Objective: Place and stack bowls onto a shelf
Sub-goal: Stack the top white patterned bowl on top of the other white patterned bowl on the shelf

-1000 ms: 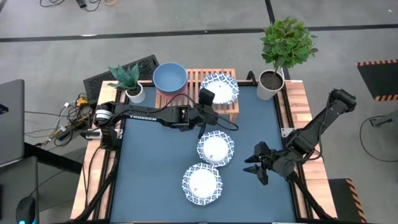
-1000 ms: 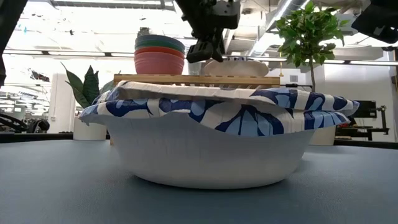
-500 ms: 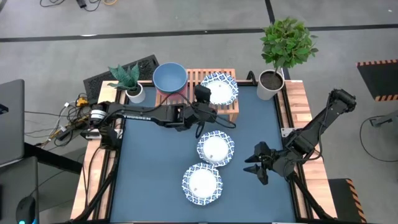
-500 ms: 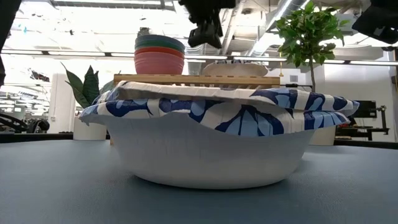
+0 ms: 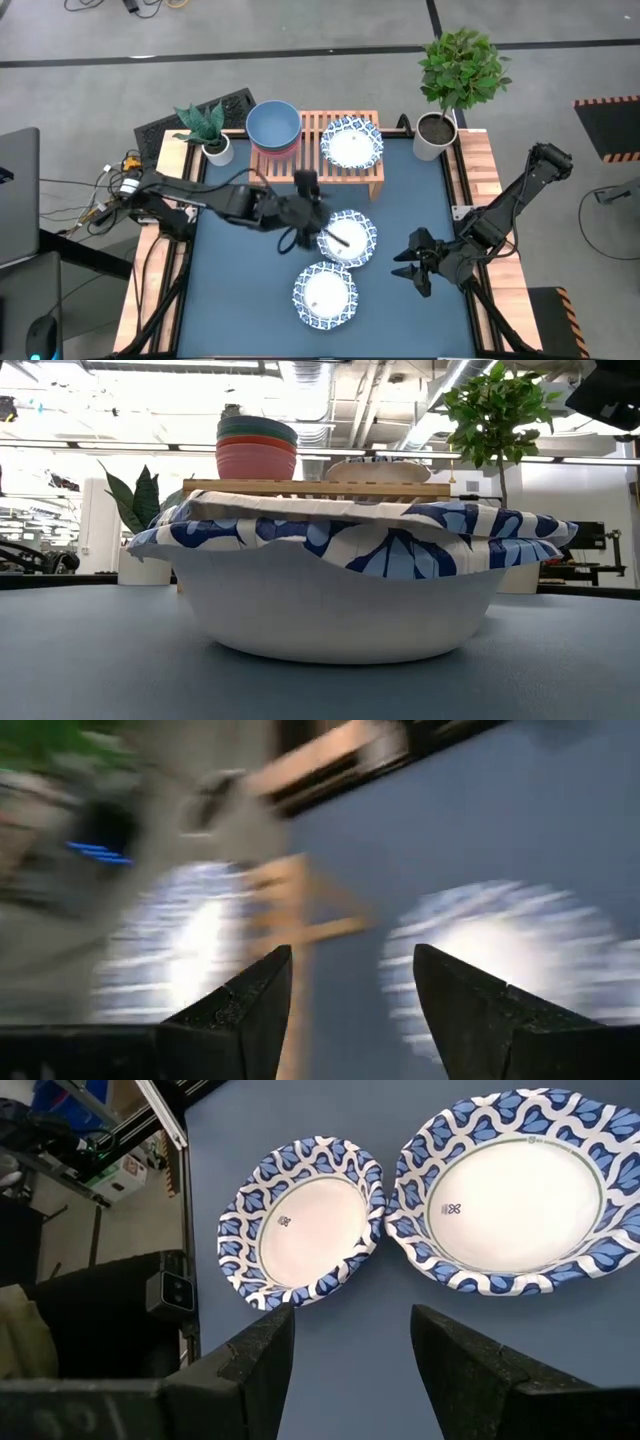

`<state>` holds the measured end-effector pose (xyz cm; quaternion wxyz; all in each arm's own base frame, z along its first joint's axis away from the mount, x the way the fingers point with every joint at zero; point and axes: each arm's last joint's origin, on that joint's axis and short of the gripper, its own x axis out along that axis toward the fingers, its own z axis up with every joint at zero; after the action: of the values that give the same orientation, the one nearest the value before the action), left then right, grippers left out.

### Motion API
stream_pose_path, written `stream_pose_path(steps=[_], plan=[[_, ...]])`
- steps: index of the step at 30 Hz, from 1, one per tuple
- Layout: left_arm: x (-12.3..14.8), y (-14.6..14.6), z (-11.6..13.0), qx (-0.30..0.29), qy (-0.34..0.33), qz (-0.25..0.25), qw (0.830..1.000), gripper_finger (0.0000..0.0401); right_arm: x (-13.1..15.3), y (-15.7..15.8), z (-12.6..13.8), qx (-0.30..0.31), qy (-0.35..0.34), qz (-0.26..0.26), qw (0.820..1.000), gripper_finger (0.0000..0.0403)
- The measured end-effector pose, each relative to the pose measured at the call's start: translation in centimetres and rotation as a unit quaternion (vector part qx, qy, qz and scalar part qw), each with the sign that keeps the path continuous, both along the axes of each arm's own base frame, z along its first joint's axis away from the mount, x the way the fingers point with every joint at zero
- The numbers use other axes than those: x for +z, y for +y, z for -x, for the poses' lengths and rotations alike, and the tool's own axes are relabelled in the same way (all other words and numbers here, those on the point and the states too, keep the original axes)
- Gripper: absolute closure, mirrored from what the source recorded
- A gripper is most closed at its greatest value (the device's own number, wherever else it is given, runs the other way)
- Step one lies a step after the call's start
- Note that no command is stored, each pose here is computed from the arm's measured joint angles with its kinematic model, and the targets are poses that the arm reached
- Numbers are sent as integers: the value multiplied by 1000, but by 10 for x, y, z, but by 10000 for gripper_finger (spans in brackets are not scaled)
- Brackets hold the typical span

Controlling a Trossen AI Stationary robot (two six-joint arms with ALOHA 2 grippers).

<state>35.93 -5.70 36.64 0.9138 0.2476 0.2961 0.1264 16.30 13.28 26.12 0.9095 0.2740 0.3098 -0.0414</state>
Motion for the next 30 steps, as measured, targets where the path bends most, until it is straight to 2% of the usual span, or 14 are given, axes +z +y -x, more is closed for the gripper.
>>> stream_pose_path(steps=[3,6,10,17,20,25,30], plan=[[-2,-13,6,-14,-4,123,992,202,0,0,0,0,0,0,1000,177],[-14,-22,10,0,14,192,981,202,0,0,0,0,0,0,1000,177],[-50,-26,12,28,47,224,973,202,0,0,0,2,0,2,1000,177],[-105,-17,14,80,35,274,958,202,0,0,0,2,0,3,1000,177],[-121,-14,14,95,9,296,950,202,0,0,0,1,-2,2,1000,177],[-145,-9,19,105,-2,304,947,202,1,1,-1,0,-9,-1,1000,177],[-162,-4,23,124,-32,335,934,202,1,0,-1,-10,-14,6,1000,177]])
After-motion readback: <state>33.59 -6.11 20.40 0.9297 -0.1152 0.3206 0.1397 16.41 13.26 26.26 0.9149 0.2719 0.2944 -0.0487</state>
